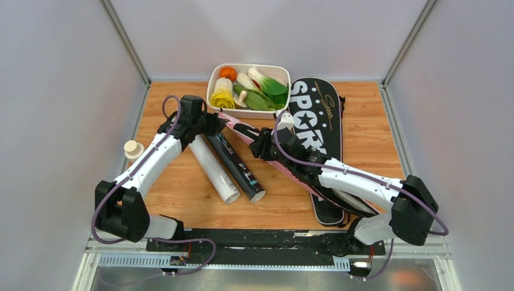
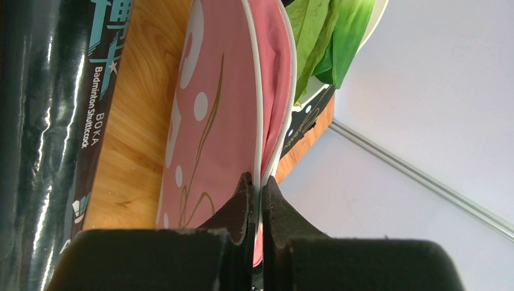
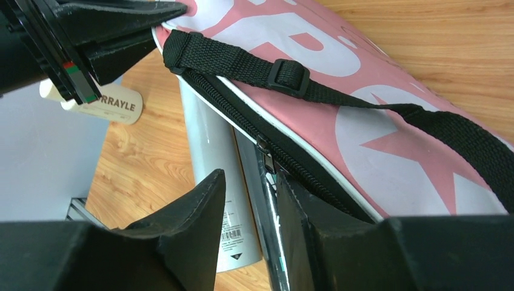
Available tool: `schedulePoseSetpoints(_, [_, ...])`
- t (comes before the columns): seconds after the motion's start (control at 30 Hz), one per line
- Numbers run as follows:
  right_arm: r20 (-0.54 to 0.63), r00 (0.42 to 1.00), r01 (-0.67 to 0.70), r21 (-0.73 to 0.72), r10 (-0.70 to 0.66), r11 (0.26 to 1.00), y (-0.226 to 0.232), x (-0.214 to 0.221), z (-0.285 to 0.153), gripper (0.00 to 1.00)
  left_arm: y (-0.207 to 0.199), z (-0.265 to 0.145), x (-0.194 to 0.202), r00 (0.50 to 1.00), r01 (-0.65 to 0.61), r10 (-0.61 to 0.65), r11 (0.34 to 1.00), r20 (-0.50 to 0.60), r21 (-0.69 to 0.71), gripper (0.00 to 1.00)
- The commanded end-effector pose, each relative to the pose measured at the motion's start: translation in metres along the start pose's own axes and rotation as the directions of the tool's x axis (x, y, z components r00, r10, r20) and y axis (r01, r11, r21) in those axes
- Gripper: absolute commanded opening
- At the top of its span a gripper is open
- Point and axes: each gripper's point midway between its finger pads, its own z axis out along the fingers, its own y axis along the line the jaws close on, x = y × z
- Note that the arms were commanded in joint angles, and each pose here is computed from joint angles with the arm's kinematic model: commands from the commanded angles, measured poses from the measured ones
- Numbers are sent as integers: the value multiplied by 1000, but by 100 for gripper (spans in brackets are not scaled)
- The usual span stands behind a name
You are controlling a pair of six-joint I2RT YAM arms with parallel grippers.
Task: Pack up the badminton gear
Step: Zip the racket bag at the center of the board.
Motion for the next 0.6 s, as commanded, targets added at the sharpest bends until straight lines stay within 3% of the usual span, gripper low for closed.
schedulePoseSetpoints(0.0, [105, 987, -122, 26, 118, 992, 1, -22, -10, 46, -11, -5, 7, 1000, 12, -11, 1000, -15, 28, 0])
schedulePoseSetpoints(0.43, [167, 981, -119, 127, 97, 985, -13, -29, 8, 50, -11, -7, 15, 1000, 12, -12, 1000, -16, 19, 0])
schedulePoseSetpoints(0.57, [153, 986, -96, 158, 72, 983, -20, -21, 19, 46, -11, -6, 19, 1000, 7, -6, 1000, -28, 13, 0])
